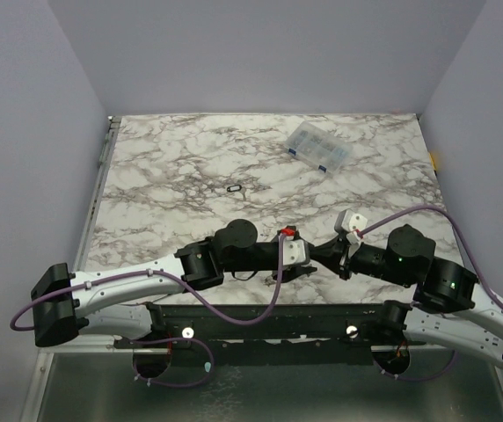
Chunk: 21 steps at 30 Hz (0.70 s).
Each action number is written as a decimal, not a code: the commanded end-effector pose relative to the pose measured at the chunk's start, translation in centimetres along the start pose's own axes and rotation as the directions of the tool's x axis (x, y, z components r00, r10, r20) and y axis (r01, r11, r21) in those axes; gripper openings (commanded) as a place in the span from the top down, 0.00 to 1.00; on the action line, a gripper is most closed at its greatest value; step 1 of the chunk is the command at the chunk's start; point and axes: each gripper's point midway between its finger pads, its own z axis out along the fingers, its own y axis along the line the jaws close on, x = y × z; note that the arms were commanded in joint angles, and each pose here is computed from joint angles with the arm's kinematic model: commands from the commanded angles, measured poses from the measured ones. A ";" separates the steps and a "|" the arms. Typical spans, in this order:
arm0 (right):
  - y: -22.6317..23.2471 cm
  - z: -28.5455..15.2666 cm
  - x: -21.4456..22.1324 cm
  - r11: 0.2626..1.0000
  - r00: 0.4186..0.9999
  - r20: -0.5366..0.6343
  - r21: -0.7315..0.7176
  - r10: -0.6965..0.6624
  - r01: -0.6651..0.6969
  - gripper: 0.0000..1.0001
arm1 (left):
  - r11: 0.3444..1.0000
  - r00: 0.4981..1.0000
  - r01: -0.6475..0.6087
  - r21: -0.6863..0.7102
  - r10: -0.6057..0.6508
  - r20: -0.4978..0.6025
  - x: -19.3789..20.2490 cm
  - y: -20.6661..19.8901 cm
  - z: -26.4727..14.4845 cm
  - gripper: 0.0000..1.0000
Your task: Put the keys on the keyring
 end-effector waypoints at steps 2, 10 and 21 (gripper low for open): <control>0.8 -1.3 -4.1 0.999 0.989 0.147 -0.042 0.007 0.000 0.99 | 0.999 1.000 -0.014 -0.041 0.015 0.021 -0.3 0.2 -0.9 0.54; 1.7 -0.5 -4.1 0.995 0.990 0.141 -0.095 0.017 -0.003 0.99 | 0.998 0.994 -0.006 -0.065 0.013 0.108 -1.6 0.3 -1.7 0.64; 2.0 0.6 -4.2 0.993 0.990 0.135 -0.116 0.027 -0.011 0.99 | 0.999 0.992 -0.008 -0.040 0.014 0.129 -1.4 -0.2 -1.5 0.70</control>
